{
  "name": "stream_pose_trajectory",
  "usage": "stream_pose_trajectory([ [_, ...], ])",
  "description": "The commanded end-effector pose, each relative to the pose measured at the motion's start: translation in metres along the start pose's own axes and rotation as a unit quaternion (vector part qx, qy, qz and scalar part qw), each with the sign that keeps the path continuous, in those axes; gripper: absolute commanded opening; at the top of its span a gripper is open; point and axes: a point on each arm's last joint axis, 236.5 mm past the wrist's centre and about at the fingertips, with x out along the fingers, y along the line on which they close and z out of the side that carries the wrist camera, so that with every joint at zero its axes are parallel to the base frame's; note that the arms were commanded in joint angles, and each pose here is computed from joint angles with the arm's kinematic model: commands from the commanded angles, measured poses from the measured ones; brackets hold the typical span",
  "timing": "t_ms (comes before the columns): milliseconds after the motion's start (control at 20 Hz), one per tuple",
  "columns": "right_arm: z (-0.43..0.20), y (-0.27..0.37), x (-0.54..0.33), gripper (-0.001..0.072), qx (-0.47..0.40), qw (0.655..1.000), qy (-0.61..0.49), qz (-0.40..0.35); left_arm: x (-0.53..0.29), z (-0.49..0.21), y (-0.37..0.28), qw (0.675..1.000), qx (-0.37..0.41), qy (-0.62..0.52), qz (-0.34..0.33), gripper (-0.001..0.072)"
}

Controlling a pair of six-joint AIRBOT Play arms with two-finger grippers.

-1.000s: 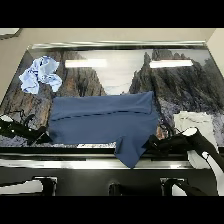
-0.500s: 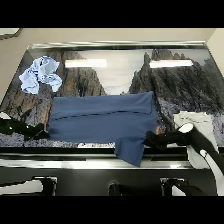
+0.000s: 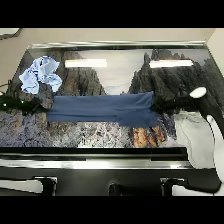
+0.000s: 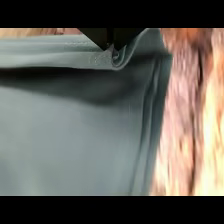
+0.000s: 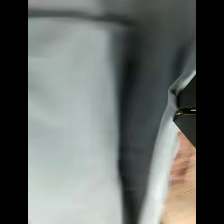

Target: Fold the shirts.

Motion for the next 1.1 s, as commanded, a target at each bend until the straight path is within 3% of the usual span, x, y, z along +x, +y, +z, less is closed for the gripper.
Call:
stream_pose_trajectory([
  [0,0.06,0.004,0.035,0.0039,0.005,1.0,-0.018,0.024,0.022,0.042,-0.006,1.0,-0.025,0.0,-0.007,0.002],
  [250,0.09,-0.008,0.07,0.004,0.027,0.999,-0.034,0.019,0.054,0.048,0.009,0.999,-0.045,0.029,-0.008,0.0021],
  [500,0.077,-0.013,0.078,0.0044,0.012,1.0,-0.008,0.012,0.071,0.043,0.015,0.997,-0.052,0.047,-0.008,0.0031],
  [550,0.078,-0.008,0.077,0.0074,0.014,1.0,-0.01,0.019,0.069,0.043,0.013,0.997,-0.052,0.048,-0.011,0.0206],
  [600,0.082,0.0,0.069,0.031,0.017,0.999,-0.016,0.032,0.064,0.042,0.011,0.997,-0.049,0.054,-0.013,0.0543],
  [650,0.086,0.005,0.054,0.051,0.012,0.999,-0.022,0.039,0.055,0.042,0.011,0.997,-0.04,0.058,-0.015,0.0657],
  [700,0.092,0.003,0.032,0.0603,-0.01,0.999,-0.032,0.033,0.04,0.046,0.013,0.998,-0.03,0.053,-0.012,0.0657],
  [800,0.1,-0.046,-0.013,0.0621,-0.019,0.998,-0.043,-0.042,0.004,0.058,0.023,0.999,-0.023,0.022,0.011,0.0657],
  [900,0.081,-0.112,-0.031,0.064,0.033,0.992,0.0,-0.122,-0.032,0.072,0.025,0.999,-0.024,-0.028,0.023,0.0657],
  [950,0.065,-0.125,-0.027,0.0682,0.051,0.99,0.037,-0.124,-0.045,0.074,0.022,0.999,-0.021,-0.043,0.025,0.0656],
  [1050,0.045,-0.12,-0.004,0.0695,0.056,0.991,0.09,-0.084,-0.063,0.074,0.009,0.998,-0.009,-0.061,0.026,0.0656],
])
